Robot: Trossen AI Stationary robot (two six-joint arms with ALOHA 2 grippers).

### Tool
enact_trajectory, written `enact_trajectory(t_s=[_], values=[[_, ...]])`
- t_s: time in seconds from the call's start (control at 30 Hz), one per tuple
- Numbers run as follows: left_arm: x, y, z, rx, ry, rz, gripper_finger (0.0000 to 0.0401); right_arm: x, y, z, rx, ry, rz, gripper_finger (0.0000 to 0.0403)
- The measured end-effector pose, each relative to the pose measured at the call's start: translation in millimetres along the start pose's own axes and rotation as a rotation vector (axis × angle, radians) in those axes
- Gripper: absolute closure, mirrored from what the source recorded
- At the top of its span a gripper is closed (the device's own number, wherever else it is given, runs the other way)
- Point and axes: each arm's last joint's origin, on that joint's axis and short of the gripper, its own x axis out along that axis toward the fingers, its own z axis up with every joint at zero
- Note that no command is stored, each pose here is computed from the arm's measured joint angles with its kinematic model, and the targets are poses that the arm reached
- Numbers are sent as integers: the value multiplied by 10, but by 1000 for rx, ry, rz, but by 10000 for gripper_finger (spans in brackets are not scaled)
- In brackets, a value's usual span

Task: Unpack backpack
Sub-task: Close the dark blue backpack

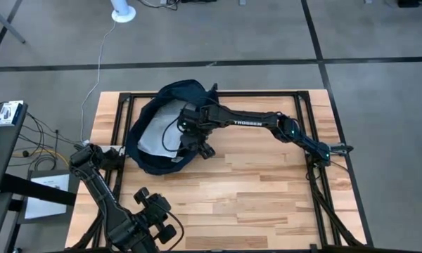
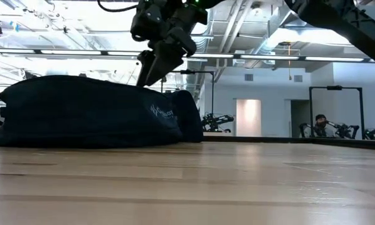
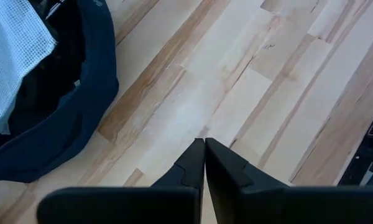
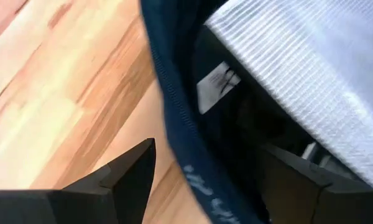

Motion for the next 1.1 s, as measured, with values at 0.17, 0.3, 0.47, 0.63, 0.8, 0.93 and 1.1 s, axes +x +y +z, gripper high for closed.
enact_trajectory(t_s=[0.17, 0.3, 0.47, 0.63, 0.8, 0.93, 1.1], values=[[-3, -11, -13, -6, 30, -10, 401, 36, -55, -115, 50, 38, 4, 190], [-9, -25, -22, -11, 41, -24, 401, 200, -4, -314, 138, 140, 75, 288], [-9, -28, -24, 1, 42, -27, 401, 467, 135, -562, 220, 256, 158, 391], [-8, -30, -23, -1, 42, -28, 401, 517, 440, -570, 288, 389, 260, 401], [-9, -57, -22, -18, 41, -52, 401, 458, 813, -454, 342, 460, 296, 402], [-9, -67, -21, -24, 41, -61, 401, 251, 1202, -320, 328, 444, 287, 402], [-10, -75, -21, -18, 40, -68, 401, -66, 1731, -285, 326, 342, 249, 402]])
